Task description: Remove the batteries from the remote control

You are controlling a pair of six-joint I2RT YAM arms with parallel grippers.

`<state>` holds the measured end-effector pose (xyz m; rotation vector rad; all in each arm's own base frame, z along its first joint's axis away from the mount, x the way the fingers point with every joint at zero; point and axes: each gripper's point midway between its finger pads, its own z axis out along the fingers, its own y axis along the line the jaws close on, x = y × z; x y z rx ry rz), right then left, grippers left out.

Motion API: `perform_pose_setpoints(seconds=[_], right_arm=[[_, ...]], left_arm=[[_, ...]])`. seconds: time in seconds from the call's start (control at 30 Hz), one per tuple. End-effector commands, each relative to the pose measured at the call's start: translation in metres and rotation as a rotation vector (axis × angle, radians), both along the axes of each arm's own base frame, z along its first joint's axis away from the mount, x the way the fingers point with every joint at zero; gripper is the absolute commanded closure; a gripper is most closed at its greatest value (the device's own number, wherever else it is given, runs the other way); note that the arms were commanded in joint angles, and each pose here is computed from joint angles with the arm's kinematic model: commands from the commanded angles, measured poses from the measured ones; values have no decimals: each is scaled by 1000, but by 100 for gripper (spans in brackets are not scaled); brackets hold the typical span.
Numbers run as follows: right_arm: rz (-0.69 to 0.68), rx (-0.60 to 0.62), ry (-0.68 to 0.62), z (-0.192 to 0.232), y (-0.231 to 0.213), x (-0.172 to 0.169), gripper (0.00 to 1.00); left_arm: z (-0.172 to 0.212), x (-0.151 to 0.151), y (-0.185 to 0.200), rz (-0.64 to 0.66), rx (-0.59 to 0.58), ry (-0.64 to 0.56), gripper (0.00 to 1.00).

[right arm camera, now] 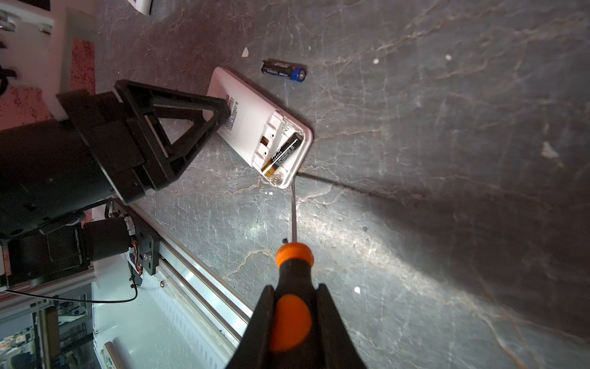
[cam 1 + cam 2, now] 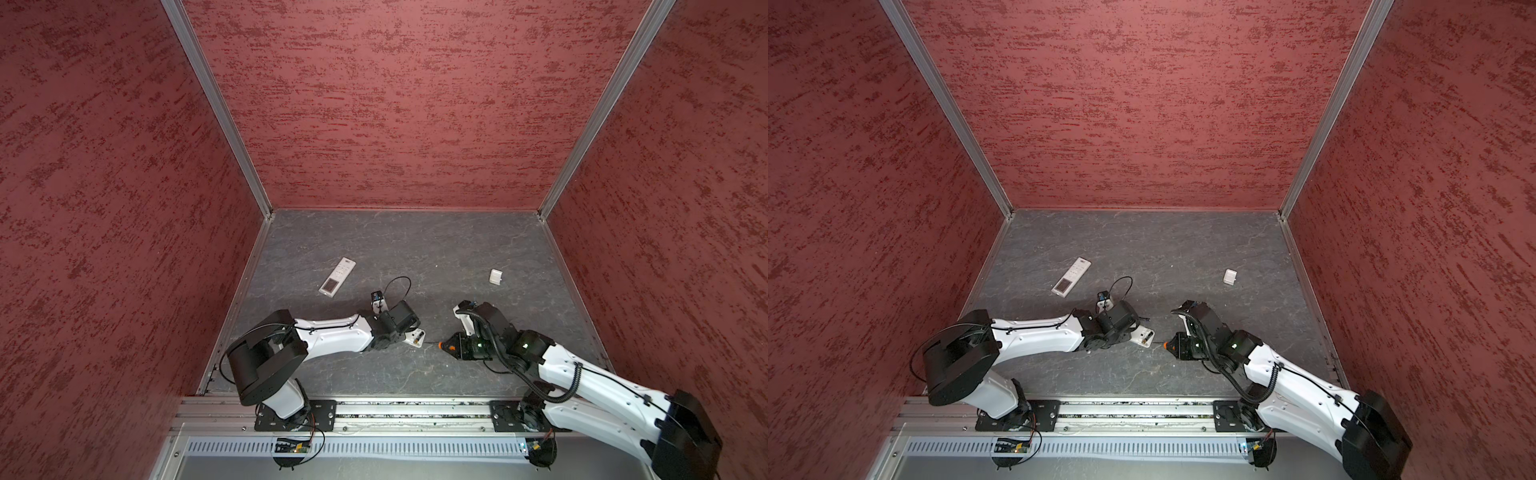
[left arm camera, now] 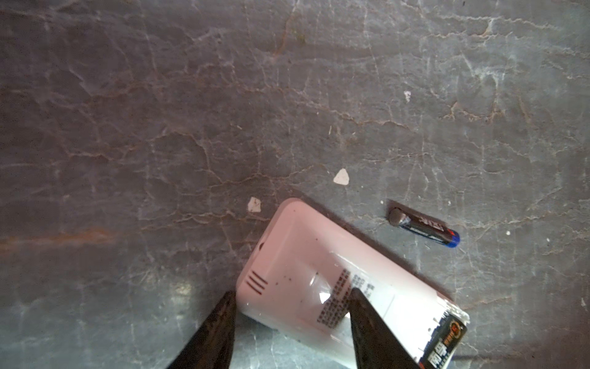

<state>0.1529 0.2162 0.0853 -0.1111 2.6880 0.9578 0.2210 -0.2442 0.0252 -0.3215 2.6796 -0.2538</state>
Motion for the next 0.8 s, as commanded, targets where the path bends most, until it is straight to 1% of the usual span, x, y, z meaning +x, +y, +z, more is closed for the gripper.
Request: perform_pose_setpoints(seconds=[0.0,0.37,0.53,0.77], right_arm=[[-5,54,-13,4,8,2,100],[-8,35,-33,23,-1,-1,100],[-5,57,-40,27,3,0,100],[0,68,-36,23,8,2,100]], left_arm=[[-30,-39,17,-55,87,160,45],[-28,-41,19,-43,95,156,45],[-27,-43,20,-37,99,152,45],[-27,-43,20,-35,99,151,46]])
